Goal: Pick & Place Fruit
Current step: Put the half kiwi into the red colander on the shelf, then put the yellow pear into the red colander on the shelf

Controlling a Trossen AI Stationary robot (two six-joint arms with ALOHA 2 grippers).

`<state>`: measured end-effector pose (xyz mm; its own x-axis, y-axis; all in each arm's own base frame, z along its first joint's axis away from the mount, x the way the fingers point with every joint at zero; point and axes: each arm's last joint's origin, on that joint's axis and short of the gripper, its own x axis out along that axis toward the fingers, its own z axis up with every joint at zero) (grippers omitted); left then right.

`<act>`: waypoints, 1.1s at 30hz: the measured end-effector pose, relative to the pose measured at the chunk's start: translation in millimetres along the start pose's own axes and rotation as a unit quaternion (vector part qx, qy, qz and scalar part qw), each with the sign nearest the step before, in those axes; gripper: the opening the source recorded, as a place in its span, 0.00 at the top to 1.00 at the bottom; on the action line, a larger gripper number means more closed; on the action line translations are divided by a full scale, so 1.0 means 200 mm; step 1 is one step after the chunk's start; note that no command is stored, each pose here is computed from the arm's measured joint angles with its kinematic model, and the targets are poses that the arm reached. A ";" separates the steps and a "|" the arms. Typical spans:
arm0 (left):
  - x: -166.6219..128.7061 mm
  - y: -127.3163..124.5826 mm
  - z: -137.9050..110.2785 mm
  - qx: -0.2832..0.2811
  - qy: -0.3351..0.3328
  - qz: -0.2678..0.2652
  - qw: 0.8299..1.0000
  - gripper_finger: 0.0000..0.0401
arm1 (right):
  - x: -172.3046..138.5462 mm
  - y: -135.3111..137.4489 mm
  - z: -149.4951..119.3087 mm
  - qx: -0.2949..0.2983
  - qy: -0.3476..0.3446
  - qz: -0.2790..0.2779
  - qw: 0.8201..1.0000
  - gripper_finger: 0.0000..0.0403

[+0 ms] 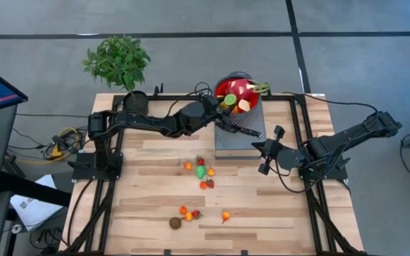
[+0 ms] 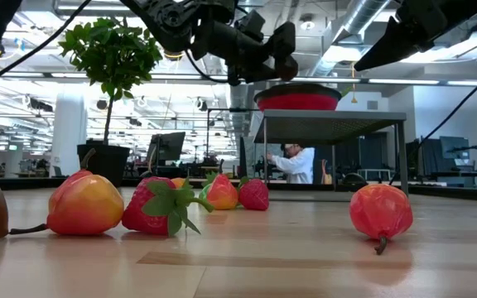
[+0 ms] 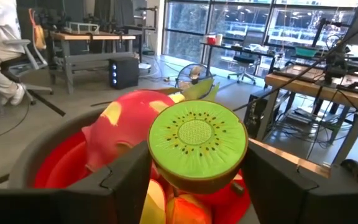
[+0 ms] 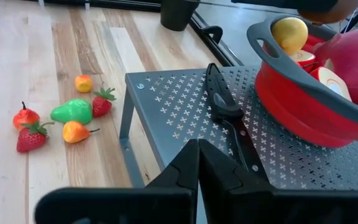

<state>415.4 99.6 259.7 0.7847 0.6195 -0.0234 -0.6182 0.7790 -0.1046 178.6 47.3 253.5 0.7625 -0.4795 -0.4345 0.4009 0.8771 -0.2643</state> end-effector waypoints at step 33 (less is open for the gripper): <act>-0.16 -0.01 0.12 -0.054 -0.028 -0.023 0.998 0.32 | -0.03 0.03 -0.01 -0.018 0.000 0.022 1.000 1.00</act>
<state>390.6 79.7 284.6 0.8062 0.5903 0.0399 -0.5708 0.7938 -0.2100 174.9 56.4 252.1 0.7792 -0.4403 -0.4461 0.3486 0.8959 -0.2754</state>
